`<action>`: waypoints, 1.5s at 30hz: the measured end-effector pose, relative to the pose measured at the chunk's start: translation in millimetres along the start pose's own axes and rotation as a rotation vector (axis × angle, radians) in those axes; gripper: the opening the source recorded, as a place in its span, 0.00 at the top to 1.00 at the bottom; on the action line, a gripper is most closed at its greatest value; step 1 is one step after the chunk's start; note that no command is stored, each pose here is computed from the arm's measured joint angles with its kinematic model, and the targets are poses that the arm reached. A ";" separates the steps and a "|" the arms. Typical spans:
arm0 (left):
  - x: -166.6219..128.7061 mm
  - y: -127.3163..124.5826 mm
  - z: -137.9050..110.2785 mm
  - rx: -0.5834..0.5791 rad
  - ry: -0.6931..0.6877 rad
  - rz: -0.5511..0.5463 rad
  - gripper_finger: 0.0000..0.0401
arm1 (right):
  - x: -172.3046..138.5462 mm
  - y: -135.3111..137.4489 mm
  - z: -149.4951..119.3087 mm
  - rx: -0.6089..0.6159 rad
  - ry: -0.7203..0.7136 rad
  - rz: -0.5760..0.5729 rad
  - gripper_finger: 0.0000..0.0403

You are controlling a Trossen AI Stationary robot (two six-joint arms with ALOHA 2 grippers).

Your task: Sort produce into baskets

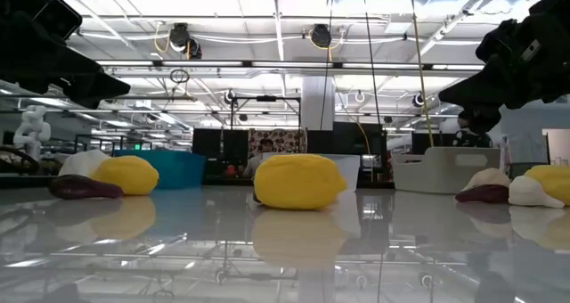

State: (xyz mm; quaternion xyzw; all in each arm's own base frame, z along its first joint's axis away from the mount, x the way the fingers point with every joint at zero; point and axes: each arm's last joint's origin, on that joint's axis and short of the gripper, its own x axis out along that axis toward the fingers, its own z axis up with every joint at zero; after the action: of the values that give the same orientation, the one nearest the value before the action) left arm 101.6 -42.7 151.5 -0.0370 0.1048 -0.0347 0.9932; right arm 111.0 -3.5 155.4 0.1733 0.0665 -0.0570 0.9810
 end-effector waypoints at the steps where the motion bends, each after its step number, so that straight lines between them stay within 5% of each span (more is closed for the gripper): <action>1: 0.0 0.0 0.0 0.000 0.000 0.000 0.30 | 0.0 0.0 0.0 0.000 0.000 0.000 1.00; 35: 0.0 0.0 0.0 0.000 0.000 0.000 0.30 | 0.0 0.1 0.3 0.000 -0.003 0.001 1.00; 45: 0.0 0.0 0.1 0.000 -0.001 0.000 0.30 | -1.0 2.3 13.8 -0.095 -0.160 -0.037 1.00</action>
State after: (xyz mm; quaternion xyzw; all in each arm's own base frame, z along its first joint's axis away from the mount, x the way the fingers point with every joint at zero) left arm 101.6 -42.7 151.6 -0.0371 0.1045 -0.0347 0.9932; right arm 111.8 -6.0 169.2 0.1202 -0.0062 -0.0858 0.9890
